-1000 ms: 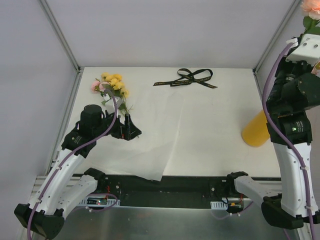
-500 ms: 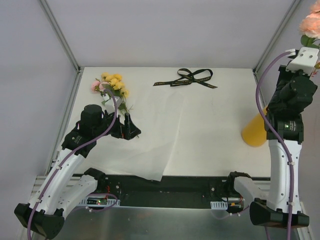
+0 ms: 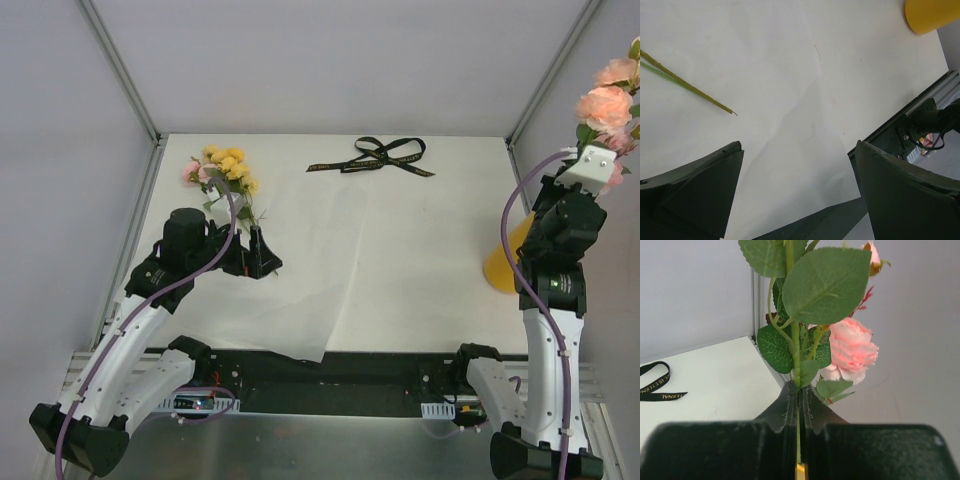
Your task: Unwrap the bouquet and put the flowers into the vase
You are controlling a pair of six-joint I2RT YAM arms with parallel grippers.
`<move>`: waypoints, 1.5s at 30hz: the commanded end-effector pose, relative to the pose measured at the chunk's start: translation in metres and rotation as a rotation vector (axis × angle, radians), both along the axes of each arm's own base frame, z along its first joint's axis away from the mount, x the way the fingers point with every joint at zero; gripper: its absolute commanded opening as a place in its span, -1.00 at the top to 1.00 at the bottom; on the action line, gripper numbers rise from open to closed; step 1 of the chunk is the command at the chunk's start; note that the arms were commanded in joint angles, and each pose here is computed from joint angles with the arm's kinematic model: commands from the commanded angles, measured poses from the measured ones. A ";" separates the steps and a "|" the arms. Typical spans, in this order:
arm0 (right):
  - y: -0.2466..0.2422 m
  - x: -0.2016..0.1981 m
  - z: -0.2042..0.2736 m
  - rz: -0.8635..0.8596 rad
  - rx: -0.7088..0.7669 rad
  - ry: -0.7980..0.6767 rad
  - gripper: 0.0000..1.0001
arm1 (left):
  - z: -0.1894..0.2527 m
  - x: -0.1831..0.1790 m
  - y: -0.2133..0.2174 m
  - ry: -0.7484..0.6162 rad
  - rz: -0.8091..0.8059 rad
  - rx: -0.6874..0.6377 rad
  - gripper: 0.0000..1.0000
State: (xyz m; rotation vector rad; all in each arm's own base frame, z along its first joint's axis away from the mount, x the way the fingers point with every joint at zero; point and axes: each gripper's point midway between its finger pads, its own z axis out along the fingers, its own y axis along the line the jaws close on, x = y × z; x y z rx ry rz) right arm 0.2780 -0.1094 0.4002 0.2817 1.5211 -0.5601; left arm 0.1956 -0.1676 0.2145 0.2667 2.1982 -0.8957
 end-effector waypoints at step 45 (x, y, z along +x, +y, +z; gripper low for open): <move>0.181 -0.070 -0.100 0.702 0.914 0.177 0.27 | -0.091 0.141 0.102 0.478 0.760 0.365 -0.27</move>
